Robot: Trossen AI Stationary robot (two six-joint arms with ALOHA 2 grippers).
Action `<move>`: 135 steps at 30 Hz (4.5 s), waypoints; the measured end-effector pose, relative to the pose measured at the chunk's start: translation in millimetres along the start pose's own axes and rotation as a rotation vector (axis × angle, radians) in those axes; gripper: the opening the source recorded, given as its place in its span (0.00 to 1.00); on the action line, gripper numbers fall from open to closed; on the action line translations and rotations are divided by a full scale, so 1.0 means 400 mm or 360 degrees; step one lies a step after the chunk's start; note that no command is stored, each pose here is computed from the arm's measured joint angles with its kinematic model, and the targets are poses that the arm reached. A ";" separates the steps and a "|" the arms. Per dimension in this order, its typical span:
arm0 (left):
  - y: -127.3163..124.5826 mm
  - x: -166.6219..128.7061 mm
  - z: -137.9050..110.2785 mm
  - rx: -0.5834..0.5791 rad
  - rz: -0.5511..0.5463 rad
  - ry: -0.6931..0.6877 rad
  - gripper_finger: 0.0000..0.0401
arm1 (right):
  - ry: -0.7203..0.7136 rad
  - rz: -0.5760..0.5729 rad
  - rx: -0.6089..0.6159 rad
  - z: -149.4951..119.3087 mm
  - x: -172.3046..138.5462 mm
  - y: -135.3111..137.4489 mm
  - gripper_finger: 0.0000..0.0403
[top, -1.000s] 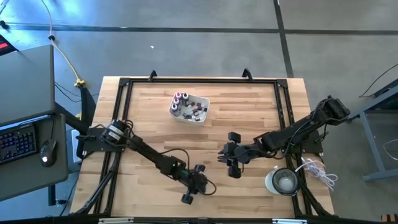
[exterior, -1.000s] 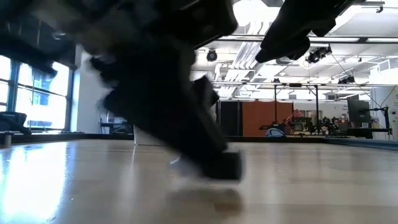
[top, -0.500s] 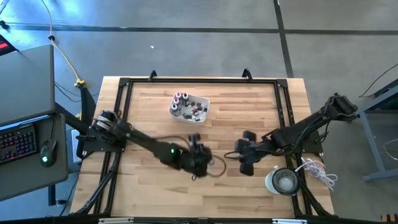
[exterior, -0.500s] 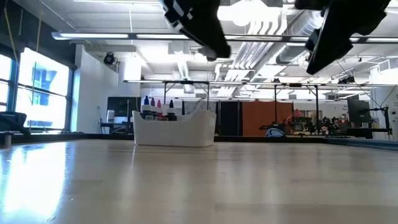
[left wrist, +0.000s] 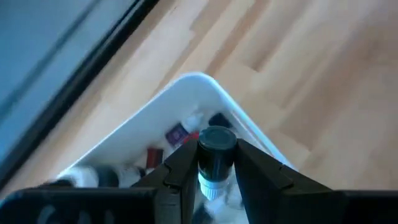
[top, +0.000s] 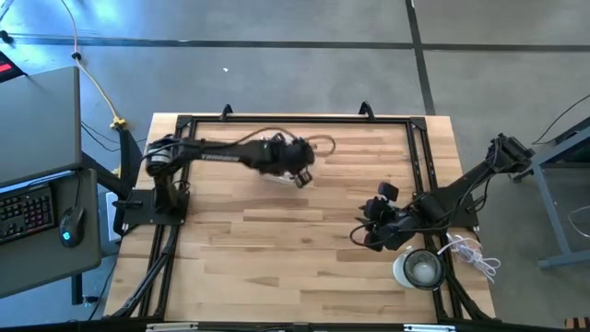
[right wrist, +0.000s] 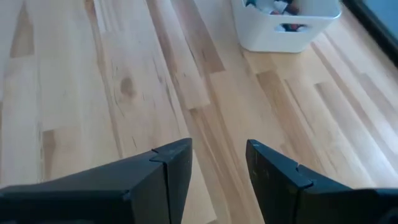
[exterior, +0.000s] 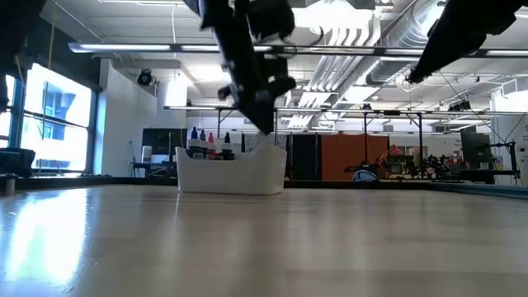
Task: Pick & Place food coloring
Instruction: Put the small green food coloring bottle into the white bin, then return to Home Position
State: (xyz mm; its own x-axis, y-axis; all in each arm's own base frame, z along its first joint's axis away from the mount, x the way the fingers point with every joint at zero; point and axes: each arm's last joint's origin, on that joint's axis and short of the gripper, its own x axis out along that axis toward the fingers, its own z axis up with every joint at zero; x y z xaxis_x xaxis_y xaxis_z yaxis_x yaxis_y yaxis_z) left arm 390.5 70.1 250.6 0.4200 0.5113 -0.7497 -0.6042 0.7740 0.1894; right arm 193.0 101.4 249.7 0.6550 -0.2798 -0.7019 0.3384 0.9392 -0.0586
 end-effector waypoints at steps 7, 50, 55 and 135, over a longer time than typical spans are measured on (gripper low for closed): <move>0.076 0.126 -0.012 -0.0172 -0.0060 0.0259 0.25 | 0.0114 0.0139 -0.0004 -0.006 -0.001 0.007 0.36; 0.088 -0.375 0.080 0.0404 -0.0101 0.0450 0.25 | 0.0191 0.0205 0.0033 -0.026 -0.016 0.021 0.36; 0.131 -0.529 -0.018 0.0429 -0.0174 0.0285 0.25 | 0.0044 0.0035 -0.0025 -0.082 -0.068 0.040 0.36; 0.245 -0.129 -0.583 0.0022 -0.1048 -0.1069 0.25 | -0.1432 0.0292 -0.0176 -0.270 0.003 -0.246 0.36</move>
State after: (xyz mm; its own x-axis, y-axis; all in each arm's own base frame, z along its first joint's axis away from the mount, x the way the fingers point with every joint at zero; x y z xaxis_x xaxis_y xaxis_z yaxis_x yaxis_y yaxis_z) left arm 151.6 32.6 159.8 0.9796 0.0742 -0.1865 -0.0998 0.9863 -0.1314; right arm 87.4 30.2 178.1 0.9858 -0.1302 0.1064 0.1410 0.9848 -0.1011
